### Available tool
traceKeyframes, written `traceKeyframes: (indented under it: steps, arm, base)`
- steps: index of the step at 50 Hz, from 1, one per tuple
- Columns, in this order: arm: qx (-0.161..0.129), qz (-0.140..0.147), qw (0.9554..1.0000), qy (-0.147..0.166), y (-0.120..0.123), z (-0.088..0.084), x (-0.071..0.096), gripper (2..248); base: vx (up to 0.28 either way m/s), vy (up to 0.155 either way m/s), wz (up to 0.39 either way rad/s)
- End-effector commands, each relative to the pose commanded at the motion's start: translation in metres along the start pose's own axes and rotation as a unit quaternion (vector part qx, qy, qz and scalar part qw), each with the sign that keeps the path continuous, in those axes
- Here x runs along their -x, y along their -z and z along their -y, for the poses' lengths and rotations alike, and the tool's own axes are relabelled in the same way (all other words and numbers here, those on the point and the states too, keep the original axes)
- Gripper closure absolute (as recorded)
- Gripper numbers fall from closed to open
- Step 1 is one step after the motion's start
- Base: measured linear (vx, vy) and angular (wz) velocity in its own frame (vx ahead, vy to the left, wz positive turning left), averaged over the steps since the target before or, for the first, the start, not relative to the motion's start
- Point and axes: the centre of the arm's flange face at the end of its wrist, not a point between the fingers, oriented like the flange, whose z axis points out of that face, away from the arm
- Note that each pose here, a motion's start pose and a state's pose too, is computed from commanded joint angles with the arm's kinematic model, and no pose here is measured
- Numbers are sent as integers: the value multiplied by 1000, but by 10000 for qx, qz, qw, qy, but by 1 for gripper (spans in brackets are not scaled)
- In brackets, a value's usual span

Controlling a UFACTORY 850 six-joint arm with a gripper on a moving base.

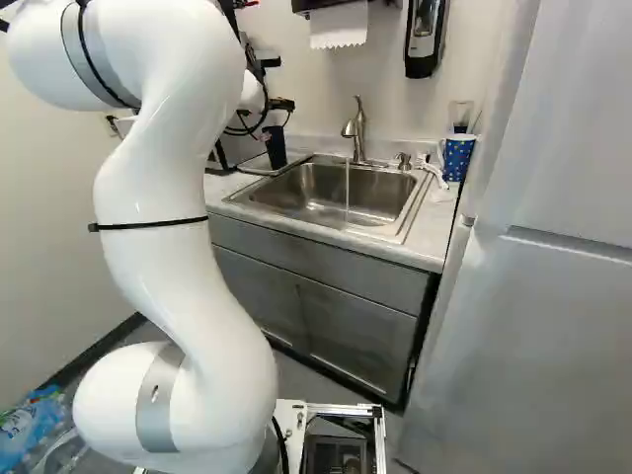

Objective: Rinse the cup and place it in the tray

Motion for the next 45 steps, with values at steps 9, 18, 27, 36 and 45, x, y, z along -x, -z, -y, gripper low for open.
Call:
traceKeyframes:
  steps: [9, 18, 27, 36, 45]
  arm:
    - [22, -85, 10000, -4, 4, -3, -10, 3]
    - [61, -169, 9998, -13, 9, -9, -19, 3]
    - [112, -253, 9996, -23, 13, -16, -29, 3]
    - [169, -338, 9993, -33, 18, -24, -38, 3]
    - [230, -394, 9990, -45, 22, -32, -45, 3]
  base:
    - [0, 0, 0]
    - [0, 0, 0]
    - [0, 0, 0]
    - [0, 0, 0]
    - [0, 0, 0]
